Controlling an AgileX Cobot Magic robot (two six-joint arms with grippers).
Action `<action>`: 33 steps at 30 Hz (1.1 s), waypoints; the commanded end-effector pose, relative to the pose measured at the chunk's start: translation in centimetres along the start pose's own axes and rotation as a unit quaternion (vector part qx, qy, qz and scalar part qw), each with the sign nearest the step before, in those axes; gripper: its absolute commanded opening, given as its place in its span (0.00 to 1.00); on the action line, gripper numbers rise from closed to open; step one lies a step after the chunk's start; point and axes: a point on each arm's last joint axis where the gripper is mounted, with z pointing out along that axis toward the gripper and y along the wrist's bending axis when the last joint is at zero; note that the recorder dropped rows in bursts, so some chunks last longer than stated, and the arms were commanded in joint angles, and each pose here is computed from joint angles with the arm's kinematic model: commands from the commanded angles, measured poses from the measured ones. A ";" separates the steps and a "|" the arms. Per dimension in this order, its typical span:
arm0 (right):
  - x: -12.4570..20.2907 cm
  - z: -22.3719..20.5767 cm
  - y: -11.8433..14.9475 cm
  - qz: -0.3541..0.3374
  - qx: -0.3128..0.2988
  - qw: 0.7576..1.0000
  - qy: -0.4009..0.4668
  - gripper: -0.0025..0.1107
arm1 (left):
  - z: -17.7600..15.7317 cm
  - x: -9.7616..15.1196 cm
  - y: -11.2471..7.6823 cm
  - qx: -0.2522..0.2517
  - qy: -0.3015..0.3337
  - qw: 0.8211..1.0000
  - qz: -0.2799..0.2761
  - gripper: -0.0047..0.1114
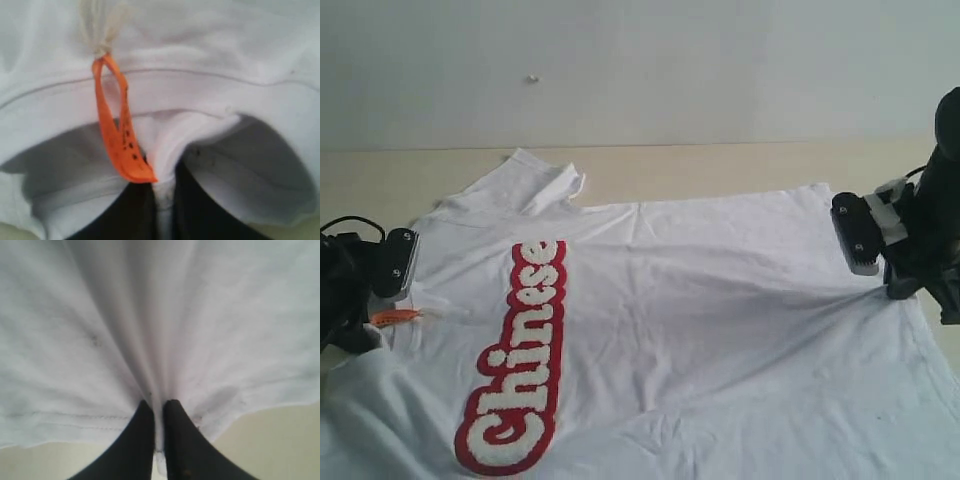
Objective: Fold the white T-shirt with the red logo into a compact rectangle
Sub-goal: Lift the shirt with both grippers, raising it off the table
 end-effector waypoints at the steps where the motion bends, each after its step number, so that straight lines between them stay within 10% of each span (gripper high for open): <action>1: 0.5 -3.7 -0.4 -0.002 0.048 0.999 0.004 0.02 | -1.6 0.4 0.5 -0.033 0.011 0.999 0.005 0.04; 17: 1.3 -18.2 0.9 0.045 0.186 0.981 -0.020 0.02 | -18.9 2.0 -0.3 -0.263 0.053 0.962 -0.039 0.04; 33: 1.9 -26.0 4.4 0.144 0.334 0.928 -0.077 0.02 | -28.4 4.8 -5.3 -0.428 0.028 0.882 -0.197 0.04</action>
